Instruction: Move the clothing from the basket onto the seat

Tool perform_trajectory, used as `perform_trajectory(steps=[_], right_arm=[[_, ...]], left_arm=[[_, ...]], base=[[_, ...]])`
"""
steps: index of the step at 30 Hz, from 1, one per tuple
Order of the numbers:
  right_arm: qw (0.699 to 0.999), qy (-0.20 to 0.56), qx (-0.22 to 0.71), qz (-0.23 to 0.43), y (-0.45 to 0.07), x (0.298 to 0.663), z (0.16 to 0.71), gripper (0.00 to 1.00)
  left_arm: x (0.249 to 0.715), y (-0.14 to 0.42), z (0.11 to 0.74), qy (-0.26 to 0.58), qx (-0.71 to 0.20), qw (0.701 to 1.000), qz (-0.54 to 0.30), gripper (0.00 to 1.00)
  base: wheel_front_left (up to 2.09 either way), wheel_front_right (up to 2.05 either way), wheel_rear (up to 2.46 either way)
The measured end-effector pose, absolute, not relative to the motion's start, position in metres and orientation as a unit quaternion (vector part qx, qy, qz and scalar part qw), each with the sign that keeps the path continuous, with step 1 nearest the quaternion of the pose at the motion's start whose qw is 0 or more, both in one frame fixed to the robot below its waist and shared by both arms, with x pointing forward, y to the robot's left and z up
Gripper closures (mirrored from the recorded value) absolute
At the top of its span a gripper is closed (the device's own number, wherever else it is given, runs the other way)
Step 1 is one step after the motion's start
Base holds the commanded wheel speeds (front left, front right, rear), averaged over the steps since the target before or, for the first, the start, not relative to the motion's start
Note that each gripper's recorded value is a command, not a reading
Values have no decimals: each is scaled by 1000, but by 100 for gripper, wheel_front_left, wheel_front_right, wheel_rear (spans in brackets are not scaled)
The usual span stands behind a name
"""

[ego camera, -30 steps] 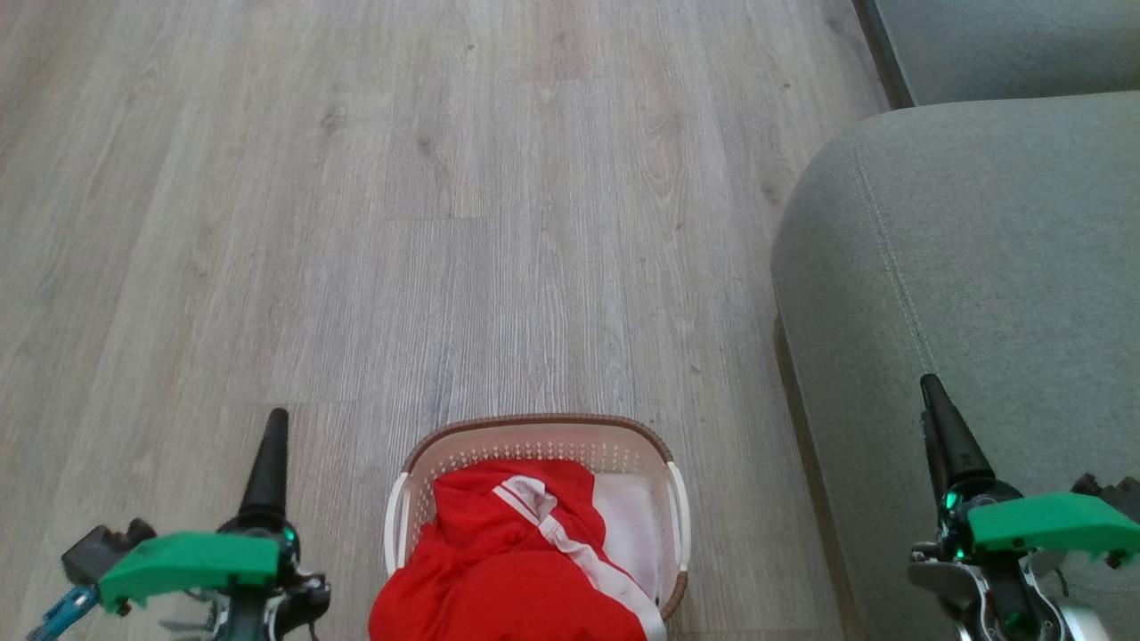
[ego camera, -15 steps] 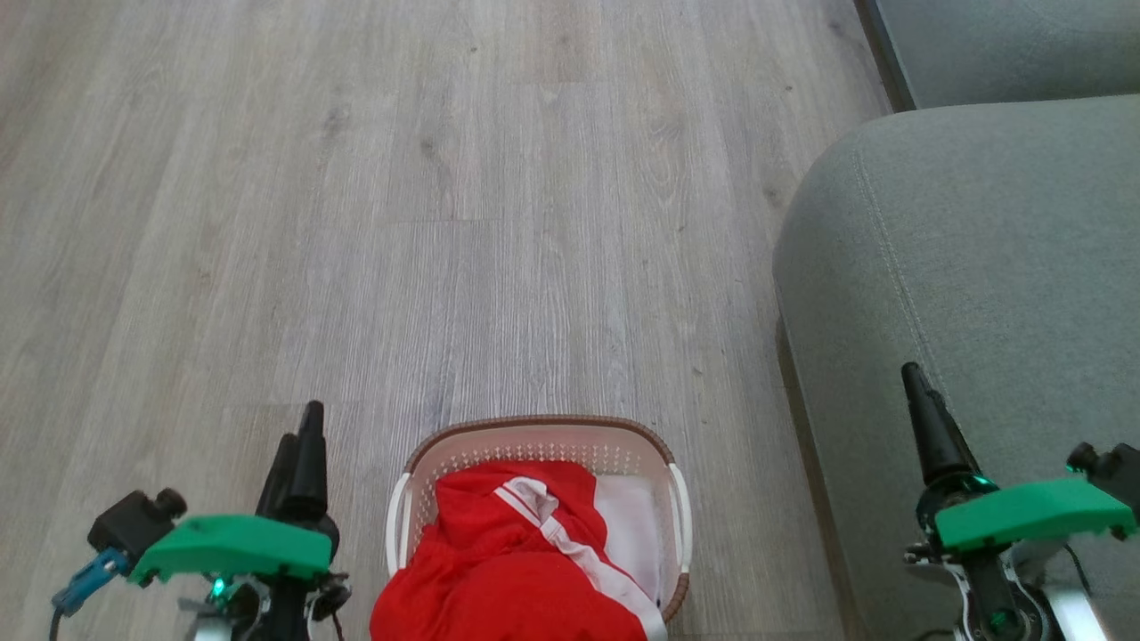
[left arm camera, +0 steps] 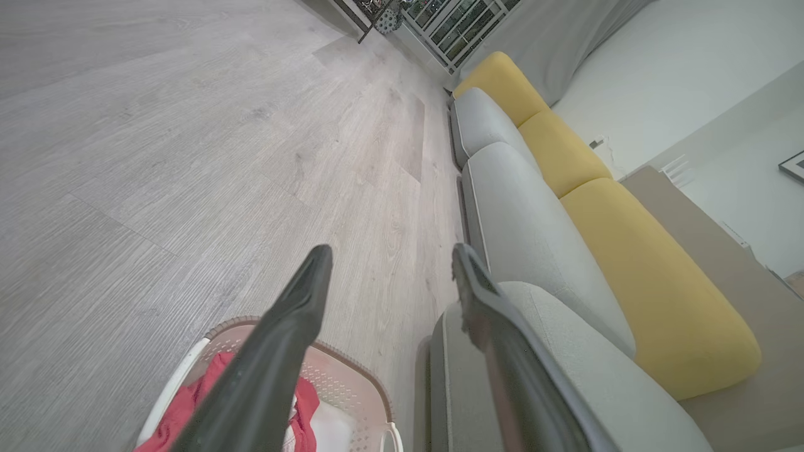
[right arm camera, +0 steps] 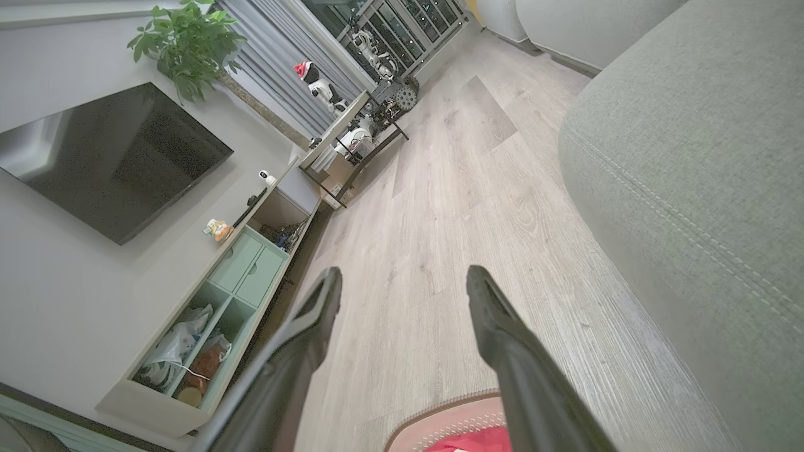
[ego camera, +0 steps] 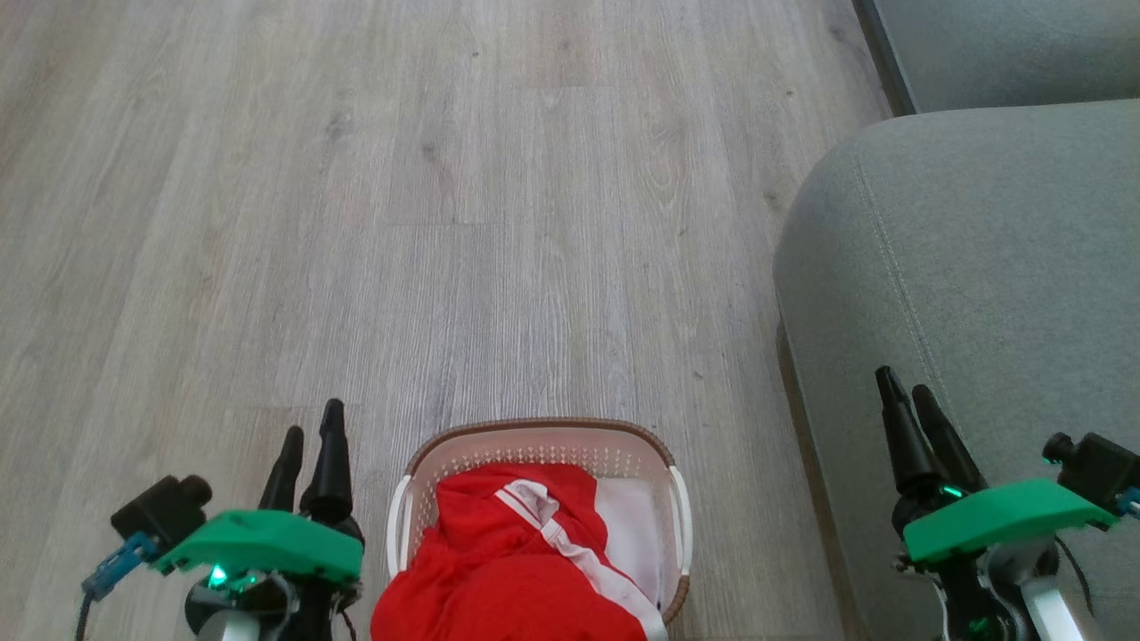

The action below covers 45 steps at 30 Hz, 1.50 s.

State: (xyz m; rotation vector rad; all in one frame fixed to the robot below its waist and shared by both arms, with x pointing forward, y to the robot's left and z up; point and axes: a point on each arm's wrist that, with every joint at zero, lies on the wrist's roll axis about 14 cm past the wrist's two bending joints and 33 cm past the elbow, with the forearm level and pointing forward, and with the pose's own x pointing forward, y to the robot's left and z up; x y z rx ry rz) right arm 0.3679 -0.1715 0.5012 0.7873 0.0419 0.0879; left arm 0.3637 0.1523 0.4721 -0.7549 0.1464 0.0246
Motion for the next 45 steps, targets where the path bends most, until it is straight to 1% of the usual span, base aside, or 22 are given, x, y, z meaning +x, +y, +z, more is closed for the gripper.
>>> perform_trajectory(steps=[13, 29, 45], right_arm=[[948, 7, 310, 67, -164, 369, 508, 0], [968, -26, 232, 93, -155, 371, 525, 0], [980, -64, 146, 122, -145, 369, 542, 0]], left_arm=[[363, 148, 482, 50, -294, 954, 3, 0], [364, 142, 497, 16, -211, 977, -10, 0], [363, 128, 512, -23, -120, 992, -34, 0]], base=[[0, 0, 0], [0, 0, 0], [0, 0, 0]])
